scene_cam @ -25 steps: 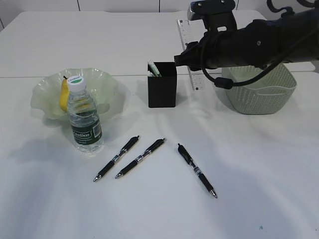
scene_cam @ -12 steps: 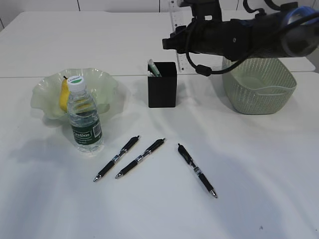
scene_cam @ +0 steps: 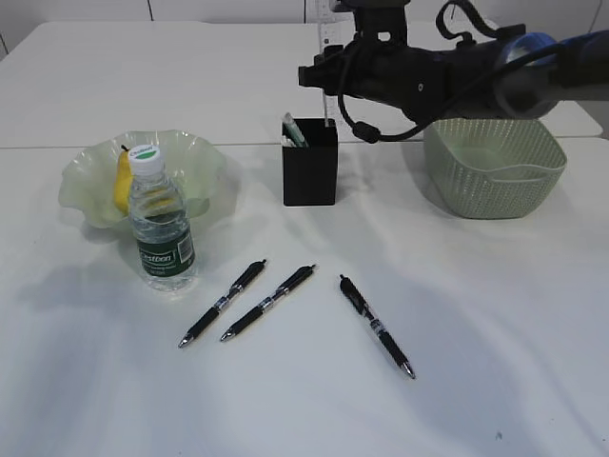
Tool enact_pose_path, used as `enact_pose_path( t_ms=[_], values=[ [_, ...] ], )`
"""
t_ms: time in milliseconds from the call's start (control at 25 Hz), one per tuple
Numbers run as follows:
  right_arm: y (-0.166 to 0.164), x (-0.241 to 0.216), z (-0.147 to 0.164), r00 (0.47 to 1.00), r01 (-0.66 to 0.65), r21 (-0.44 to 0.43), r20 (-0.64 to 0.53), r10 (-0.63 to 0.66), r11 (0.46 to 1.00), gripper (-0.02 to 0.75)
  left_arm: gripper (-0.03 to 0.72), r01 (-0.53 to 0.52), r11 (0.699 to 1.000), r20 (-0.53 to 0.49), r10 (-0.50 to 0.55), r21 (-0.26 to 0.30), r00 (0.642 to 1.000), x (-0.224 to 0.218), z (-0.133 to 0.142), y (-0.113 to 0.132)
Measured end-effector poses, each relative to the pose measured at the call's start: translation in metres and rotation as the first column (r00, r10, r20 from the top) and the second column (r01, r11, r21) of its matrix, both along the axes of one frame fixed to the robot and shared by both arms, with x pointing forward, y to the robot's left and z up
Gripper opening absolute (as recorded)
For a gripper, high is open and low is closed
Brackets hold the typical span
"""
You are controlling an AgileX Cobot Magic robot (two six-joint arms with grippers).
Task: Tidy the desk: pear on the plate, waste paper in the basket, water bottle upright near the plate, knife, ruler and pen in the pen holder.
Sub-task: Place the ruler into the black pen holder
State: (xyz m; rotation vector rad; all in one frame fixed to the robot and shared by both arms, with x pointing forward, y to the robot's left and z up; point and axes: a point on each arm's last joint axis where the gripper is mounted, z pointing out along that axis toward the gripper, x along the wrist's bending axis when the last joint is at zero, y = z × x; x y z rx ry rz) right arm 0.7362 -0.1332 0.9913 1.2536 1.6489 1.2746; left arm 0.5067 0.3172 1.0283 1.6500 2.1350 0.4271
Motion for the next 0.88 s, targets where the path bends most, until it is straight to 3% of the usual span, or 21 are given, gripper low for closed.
enact_pose_path(
  t_ms=[360,880],
  values=[
    [0.005,0.013,-0.004,0.999,0.000,0.059,0.049,-0.003,0.998,0.276,0.475,0.000,1.000,0.000,0.000,0.000,1.000,0.000,0.000,0.000],
    [0.010,0.018,-0.025,0.994,-0.037,0.073,0.103,0.030,0.997,0.276,0.475,0.000,1.000,0.000,0.000,0.000,1.000,0.000,0.000,0.000]
  ],
)
